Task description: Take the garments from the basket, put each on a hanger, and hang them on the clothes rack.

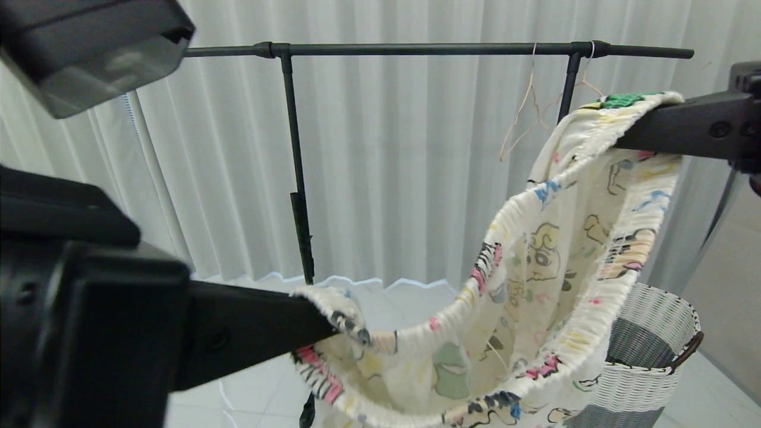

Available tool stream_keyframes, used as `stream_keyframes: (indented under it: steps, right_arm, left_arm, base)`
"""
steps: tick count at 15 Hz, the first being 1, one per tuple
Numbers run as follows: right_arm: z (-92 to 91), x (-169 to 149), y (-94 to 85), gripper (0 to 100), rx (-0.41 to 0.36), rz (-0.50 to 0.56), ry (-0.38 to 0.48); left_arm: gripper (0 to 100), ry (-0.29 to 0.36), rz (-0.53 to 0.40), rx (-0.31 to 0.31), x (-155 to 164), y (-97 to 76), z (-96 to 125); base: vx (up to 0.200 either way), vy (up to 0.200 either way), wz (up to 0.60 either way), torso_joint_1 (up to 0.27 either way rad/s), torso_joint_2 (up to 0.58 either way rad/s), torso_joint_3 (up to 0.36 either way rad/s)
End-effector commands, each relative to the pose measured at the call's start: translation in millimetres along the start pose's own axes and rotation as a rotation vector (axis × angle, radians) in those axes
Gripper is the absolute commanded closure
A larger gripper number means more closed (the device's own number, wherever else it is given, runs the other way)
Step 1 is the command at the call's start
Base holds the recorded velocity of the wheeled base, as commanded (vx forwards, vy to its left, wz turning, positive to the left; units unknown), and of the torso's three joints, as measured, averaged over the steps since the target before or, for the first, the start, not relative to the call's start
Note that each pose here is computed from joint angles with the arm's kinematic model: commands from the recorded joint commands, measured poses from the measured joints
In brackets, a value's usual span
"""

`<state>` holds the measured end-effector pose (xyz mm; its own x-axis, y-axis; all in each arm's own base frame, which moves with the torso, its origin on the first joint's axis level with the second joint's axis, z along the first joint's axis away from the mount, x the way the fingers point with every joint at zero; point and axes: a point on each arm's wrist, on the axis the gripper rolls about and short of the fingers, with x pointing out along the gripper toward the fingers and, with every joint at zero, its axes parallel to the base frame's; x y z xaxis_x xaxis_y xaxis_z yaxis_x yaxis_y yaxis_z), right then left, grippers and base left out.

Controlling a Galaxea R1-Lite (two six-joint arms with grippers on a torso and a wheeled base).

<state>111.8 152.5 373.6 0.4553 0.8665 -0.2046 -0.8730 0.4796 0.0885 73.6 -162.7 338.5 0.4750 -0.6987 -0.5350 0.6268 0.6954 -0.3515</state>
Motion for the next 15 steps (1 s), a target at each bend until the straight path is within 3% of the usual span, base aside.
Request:
stream_keyframes:
  steps: [1, 5, 6, 7, 9, 12, 15]
  right_arm:
    - [-4.0, 16, -1.6, 100, 0.002, 0.005, 0.035]
    - [-3.7, 12, -1.9, 100, 0.003, -0.004, 0.03]
    - [-3.4, 6, -4.1, 100, 0.005, -0.02, 0.021]
    - [-3.6, 0, -6.5, 100, 0.007, -0.04, 0.012]
    - [-6.5, -17, -9.5, 100, 0.014, -0.075, 0.007]
    - [-16.8, -44, -5.5, 100, 0.033, -0.09, 0.085]
    - [-23.3, -33, -8.5, 100, 0.028, -0.094, 0.133]
  left_arm:
    - [100, -0.015, -0.06, 0.01, -17, -3.9, -5]
    - [100, -0.002, -0.039, 0.025, -18, 1.7, -13]
    - [100, -0.014, 0.034, 0.071, -14, 7.9, -16]
    - [100, -0.043, 0.112, 0.092, -13, 14.2, -15]
    - [100, -0.103, 0.174, 0.109, -12, 22.8, -4]
    - [100, -0.234, 0.281, 0.135, 6, 40.3, 25]
    - [100, -0.24, 0.324, 0.155, 17, 51.5, 36]
  base:
    - [0.0, 0.0, 0.0, 0.0, 0.0, 0.0]
    - [0.0, 0.0, 0.0, 0.0, 0.0, 0.0]
    - [0.0, 0.0, 0.0, 0.0, 0.0, 0.0]
    - [0.0, 0.0, 0.0, 0.0, 0.0, 0.0]
    - [0.0, 0.0, 0.0, 0.0, 0.0, 0.0]
    - [0.0, 0.0, 0.0, 0.0, 0.0, 0.0]
    - [0.0, 0.0, 0.0, 0.0, 0.0, 0.0]
